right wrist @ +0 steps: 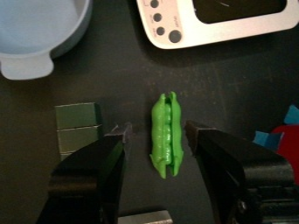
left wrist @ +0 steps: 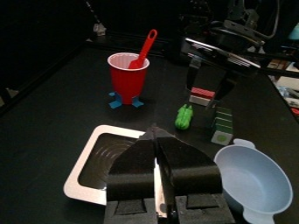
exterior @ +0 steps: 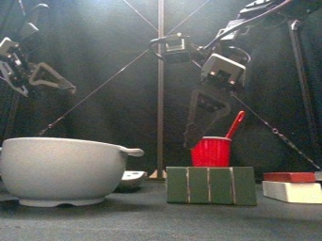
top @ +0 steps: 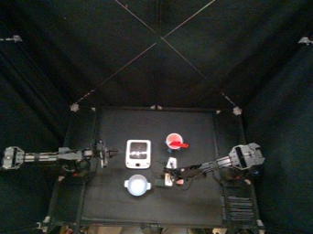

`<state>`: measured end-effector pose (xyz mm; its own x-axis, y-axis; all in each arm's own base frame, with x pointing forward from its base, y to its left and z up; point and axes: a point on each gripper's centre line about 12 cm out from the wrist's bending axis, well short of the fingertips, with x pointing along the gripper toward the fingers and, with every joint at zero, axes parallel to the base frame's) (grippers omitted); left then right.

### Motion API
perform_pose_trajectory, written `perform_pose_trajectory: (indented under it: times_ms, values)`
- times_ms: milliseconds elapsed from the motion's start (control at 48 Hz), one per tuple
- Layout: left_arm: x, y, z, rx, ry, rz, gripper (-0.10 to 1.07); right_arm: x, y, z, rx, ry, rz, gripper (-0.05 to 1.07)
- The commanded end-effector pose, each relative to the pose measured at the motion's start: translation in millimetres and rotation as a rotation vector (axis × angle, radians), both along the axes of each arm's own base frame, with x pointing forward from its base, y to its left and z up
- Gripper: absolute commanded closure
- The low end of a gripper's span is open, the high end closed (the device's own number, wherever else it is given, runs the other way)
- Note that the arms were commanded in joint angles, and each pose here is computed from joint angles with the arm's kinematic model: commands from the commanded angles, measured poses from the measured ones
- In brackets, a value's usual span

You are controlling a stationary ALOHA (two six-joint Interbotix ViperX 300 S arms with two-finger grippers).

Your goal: Grab sushi roll

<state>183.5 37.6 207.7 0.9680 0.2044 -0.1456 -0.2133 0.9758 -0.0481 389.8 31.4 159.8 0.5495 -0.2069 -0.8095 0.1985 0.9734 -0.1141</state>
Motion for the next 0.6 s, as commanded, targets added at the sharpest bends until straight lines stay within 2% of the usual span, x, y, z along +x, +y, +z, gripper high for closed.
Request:
perform_pose_trajectory:
  times_ms: [0, 250, 583]
  values:
    - [2, 1.2, 4.9, -0.001, -0.017, 0.005, 0.65, 2, 5, 19.7, 0.048, -0.074, 0.009, 0.17]
    - [2, 1.7, 4.6, -0.011, -0.019, 0.012, 0.65, 0, 29, 19.9, 0.169, -0.103, 0.019, 0.17]
    - [2, 2.0, 4.9, -0.007, -0.018, 0.012, 0.65, -4, 50, 7.7, 0.219, -0.077, 0.039, 0.17]
